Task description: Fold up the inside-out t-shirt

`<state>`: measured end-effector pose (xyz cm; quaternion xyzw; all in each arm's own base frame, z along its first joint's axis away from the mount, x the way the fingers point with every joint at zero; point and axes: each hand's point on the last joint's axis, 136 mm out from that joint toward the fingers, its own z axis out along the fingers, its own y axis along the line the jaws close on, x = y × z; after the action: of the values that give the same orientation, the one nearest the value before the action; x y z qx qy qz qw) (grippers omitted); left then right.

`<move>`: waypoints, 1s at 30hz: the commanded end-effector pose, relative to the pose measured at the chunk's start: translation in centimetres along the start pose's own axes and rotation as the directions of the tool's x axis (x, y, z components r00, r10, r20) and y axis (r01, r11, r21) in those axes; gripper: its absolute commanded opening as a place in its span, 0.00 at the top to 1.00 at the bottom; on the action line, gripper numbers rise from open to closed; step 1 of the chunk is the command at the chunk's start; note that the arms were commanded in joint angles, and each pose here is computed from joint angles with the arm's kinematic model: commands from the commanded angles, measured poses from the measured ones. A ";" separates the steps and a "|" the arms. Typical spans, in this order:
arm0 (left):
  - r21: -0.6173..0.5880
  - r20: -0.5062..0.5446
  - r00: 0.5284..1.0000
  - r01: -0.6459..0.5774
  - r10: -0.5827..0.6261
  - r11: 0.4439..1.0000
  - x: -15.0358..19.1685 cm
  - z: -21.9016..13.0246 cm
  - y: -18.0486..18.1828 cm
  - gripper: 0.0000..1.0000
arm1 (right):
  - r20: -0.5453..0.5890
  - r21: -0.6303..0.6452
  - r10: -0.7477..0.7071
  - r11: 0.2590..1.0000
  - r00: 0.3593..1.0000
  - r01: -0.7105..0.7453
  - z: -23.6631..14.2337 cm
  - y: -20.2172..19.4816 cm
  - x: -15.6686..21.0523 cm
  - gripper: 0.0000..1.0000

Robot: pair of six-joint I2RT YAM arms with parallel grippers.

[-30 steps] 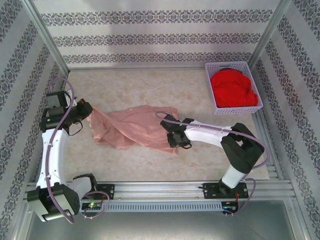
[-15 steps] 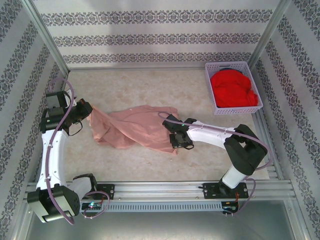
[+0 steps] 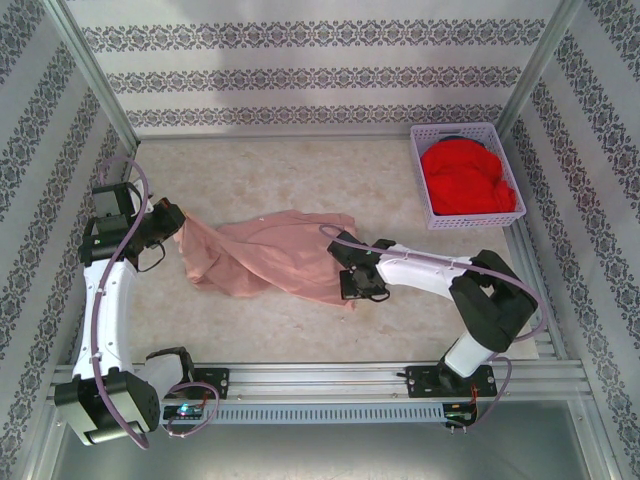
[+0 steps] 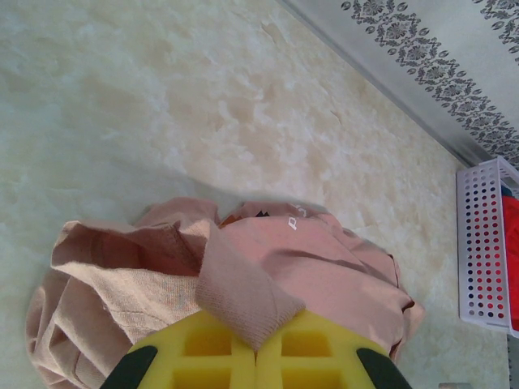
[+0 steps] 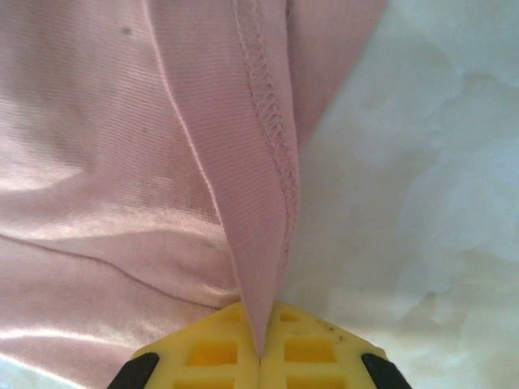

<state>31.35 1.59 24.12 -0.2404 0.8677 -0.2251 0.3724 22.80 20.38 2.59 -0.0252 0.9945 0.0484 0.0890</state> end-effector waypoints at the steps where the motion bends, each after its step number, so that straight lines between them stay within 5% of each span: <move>1: 0.000 0.074 0.997 -0.003 0.003 1.000 -1.5 -0.5 -0.1 1.00 | 0.109 -0.072 0.011 0.997 0.994 -0.004 -3.4 -0.5 -3.0 1.00; 5: 0.026 0.160 0.987 0.008 -0.012 1.000 -4.5 -1.5 -1.5 1.00 | 0.379 -0.360 0.110 0.932 0.919 0.037 -14.0 -0.4 -10.7 1.00; 9: 0.111 0.283 0.959 -0.008 -0.024 0.994 -10.4 -4.9 -5.7 1.00 | 0.610 -0.563 0.321 0.819 0.724 0.112 -27.4 -4.2 -17.4 1.00; 12: 0.200 0.383 0.924 -0.063 -0.018 0.978 -14.1 -9.4 -10.1 1.00 | 0.704 -0.592 0.379 0.780 0.601 0.201 -35.2 -5.7 -19.0 1.00; 25: 0.034 0.728 0.650 -0.349 0.216 0.936 -15.3 -28.8 -17.9 1.00 | 0.954 -0.287 0.233 0.895 0.189 0.342 -54.2 -7.5 -8.1 1.00; 27: -0.002 0.731 0.638 -0.353 0.242 0.936 -15.9 -29.4 -18.0 1.00 | 0.961 -0.265 0.224 0.912 0.161 0.313 -54.9 -8.1 -7.0 1.00; 30: -0.012 0.677 0.693 -0.325 0.247 0.946 -17.0 -26.1 -16.8 1.00 | 0.956 -0.271 0.223 0.923 0.193 0.274 -53.3 -8.7 -7.5 1.00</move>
<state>22.02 1.34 63.35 -0.1116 0.6305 -0.1453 0.7542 19.12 7.93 58.02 -0.0527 0.6376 0.2857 0.7134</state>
